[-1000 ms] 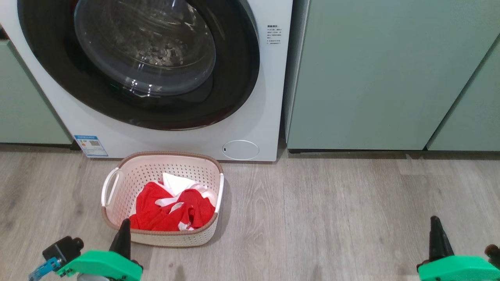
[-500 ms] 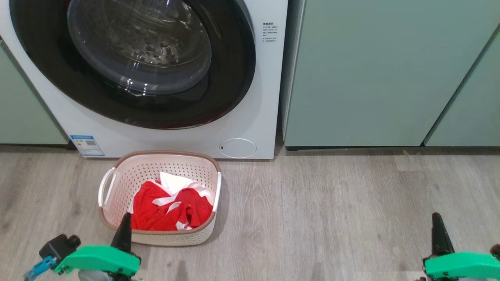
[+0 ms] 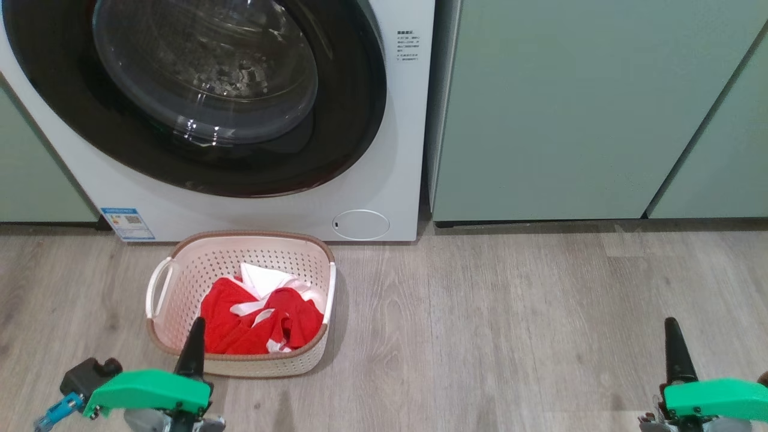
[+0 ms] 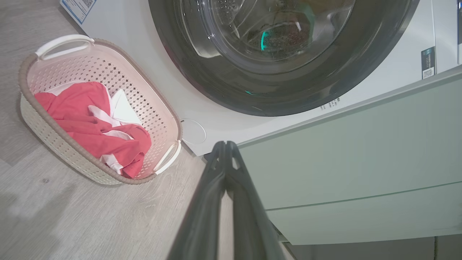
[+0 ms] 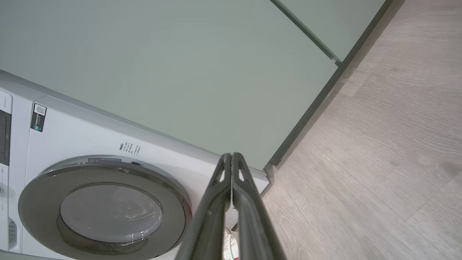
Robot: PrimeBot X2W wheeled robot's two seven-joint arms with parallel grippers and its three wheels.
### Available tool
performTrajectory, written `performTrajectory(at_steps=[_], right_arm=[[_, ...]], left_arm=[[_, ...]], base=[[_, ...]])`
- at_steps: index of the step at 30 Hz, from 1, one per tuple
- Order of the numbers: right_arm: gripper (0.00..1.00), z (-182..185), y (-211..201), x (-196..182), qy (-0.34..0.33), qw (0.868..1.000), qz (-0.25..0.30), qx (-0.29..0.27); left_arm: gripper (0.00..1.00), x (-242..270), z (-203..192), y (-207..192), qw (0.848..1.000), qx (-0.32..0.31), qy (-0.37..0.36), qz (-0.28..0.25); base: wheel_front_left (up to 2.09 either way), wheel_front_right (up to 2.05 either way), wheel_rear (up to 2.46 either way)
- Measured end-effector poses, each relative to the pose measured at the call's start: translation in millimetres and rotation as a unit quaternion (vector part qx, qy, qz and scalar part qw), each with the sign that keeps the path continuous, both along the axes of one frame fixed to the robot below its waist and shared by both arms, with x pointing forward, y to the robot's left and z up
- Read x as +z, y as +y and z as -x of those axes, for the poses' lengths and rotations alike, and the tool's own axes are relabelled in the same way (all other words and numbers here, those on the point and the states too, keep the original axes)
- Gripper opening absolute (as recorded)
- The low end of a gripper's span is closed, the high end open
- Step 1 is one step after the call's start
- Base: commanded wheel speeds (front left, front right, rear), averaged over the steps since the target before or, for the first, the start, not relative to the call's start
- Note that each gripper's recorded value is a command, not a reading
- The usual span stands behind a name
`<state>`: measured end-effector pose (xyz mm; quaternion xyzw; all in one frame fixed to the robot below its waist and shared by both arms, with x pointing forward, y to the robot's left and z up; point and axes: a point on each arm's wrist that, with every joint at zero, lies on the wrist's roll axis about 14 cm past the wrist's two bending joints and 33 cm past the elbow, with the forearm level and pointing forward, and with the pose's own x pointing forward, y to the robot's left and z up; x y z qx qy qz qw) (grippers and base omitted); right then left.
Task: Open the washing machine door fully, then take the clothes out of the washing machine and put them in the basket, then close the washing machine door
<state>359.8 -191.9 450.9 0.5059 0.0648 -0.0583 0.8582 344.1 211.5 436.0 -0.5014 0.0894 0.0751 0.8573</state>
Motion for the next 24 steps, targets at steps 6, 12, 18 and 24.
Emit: performTrajectory(at_steps=[6, 12, 18, 24], right_arm=[[0.0, -1, -1, 1, -0.001, 0.999, -0.033, -0.005], [0.0, -5, -3, 7, -0.011, 0.998, -0.064, -0.012], [0.0, -4, -4, 7, -0.011, 0.995, -0.096, -0.016], [0.0, -5, -5, 9, -0.014, 0.991, -0.128, -0.019]], left_arm=[[0.0, 3, -3, -2, 0.999, 0.006, -0.005, 0.031], [0.0, 8, -7, -4, 0.998, 0.009, -0.014, 0.064], [0.0, 15, -13, -8, 0.995, 0.01, -0.024, 0.094], [0.0, 18, -16, -11, 0.991, 0.012, -0.03, 0.126]], base=[[0.0, 0.0, 0.0], [0.0, 0.0, 0.0], [0.0, 0.0, 0.0], [0.0, 0.0, 0.0]])
